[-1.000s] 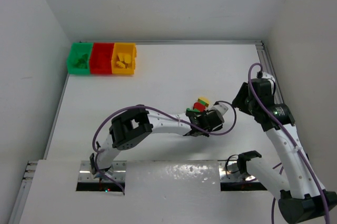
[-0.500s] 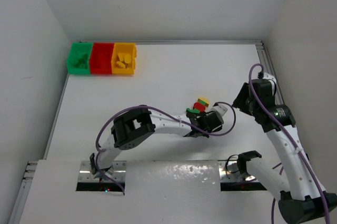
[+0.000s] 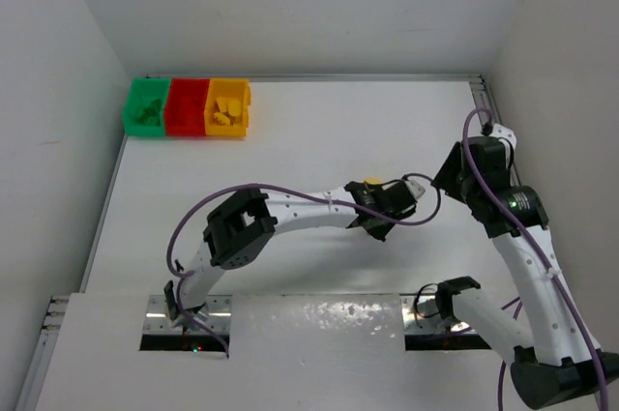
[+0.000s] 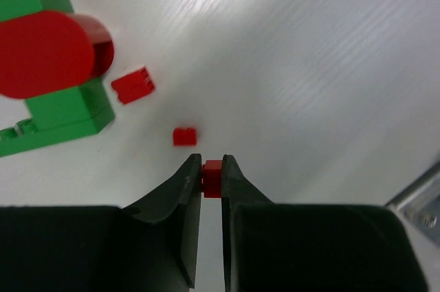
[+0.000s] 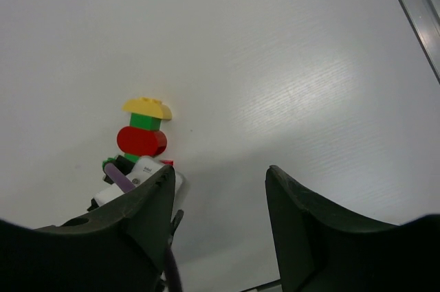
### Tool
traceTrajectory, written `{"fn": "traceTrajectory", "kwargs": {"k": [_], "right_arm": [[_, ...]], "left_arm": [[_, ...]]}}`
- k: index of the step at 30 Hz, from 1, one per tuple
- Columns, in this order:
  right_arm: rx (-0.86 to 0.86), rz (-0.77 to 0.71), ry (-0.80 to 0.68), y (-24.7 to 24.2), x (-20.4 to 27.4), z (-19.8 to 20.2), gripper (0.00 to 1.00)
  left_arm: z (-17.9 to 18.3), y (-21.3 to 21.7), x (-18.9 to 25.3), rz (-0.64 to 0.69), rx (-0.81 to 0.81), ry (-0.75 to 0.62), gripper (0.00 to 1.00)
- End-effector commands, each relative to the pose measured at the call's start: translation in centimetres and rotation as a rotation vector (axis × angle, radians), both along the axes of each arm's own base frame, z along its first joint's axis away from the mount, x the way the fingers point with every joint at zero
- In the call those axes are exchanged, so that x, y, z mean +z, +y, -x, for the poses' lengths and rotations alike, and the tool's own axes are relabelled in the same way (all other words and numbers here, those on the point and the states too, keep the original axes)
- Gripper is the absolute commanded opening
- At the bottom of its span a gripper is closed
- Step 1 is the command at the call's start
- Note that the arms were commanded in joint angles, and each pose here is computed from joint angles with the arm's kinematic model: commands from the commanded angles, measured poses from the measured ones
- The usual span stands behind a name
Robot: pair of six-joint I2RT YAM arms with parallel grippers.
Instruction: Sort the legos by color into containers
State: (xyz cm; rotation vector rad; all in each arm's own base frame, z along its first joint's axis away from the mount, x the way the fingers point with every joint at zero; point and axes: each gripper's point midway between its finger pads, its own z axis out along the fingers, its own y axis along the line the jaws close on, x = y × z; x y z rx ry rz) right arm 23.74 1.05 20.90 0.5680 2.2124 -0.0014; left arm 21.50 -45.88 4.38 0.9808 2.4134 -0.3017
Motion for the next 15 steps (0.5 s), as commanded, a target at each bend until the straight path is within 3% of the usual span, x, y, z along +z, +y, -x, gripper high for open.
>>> {"fn": "traceTrajectory", "kwargs": {"k": [1, 7, 10, 12, 15], "right_arm": [[-0.01, 0.032, -0.023, -0.5, 1.7, -0.4, 0.55], [0.009, 0.008, -0.055, 0.1, 2.1, -1.1, 0.55], [0.022, -0.019, -0.066, 0.6, 1.5, -1.6, 0.55], [0.029, -0.032, -0.055, 1.0, 0.8, -1.8, 0.55], [0.042, -0.047, -0.037, 1.4, 0.1, -2.0, 0.54]], "left_arm": [[0.6, 1.7, 5.5, 0.046, -0.118, 0.079, 0.0], [-4.2, 8.7, 9.9, 0.133, -0.099, 0.109, 0.0], [-13.1, 17.7, 12.1, 0.177, 0.173, 0.087, 0.0], [-17.1, 22.7, 14.3, 0.213, 0.306, 0.032, 0.0], [-23.9, 36.5, 16.8, 0.221, 0.607, -0.091, 0.0]]}}
